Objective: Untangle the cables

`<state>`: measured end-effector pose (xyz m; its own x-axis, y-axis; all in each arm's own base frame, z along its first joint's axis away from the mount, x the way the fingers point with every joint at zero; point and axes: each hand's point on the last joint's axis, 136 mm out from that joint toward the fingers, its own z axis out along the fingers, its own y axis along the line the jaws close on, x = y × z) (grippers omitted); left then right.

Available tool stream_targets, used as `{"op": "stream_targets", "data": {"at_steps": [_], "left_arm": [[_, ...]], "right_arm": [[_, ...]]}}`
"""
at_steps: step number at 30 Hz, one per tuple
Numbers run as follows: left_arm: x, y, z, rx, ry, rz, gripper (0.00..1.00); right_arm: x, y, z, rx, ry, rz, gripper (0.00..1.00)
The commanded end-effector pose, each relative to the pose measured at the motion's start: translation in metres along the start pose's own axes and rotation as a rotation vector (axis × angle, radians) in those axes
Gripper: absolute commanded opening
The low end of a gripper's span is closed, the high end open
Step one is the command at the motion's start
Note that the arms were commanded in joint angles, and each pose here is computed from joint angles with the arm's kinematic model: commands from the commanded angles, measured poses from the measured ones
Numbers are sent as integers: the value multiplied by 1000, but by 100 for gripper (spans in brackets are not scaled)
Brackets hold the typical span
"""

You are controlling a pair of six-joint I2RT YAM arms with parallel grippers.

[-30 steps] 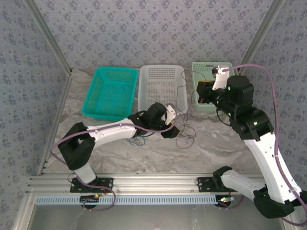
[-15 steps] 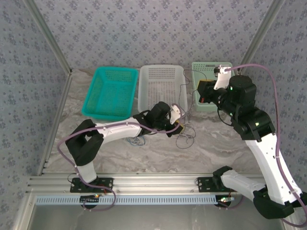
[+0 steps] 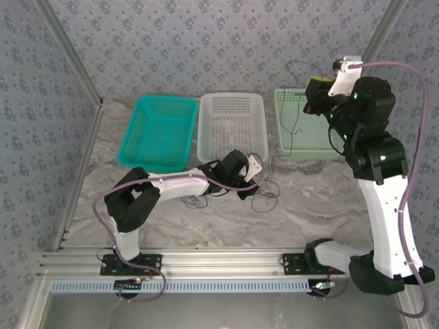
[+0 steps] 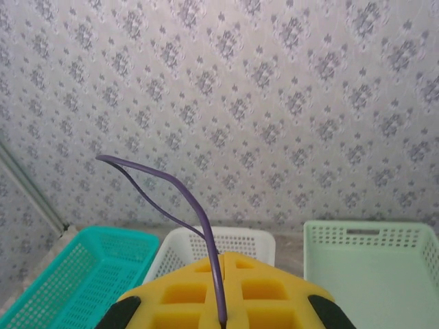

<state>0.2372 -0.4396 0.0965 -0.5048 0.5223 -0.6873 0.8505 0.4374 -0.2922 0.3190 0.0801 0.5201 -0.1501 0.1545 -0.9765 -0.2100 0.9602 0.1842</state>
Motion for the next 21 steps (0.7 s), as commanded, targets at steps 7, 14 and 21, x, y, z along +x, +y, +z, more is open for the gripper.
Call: {"op": "stream_targets", "data": {"at_steps": [7, 14, 21], "left_arm": [[2, 5, 0, -31, 23, -37, 0], [11, 10, 7, -39, 53, -56, 0], [22, 13, 14, -44, 93, -64, 0]], "right_arm": [[-40, -42, 14, 104, -125, 16, 0], [-108, -22, -20, 43, -267, 9, 0], [-147, -14, -44, 33, -376, 0, 0]]}}
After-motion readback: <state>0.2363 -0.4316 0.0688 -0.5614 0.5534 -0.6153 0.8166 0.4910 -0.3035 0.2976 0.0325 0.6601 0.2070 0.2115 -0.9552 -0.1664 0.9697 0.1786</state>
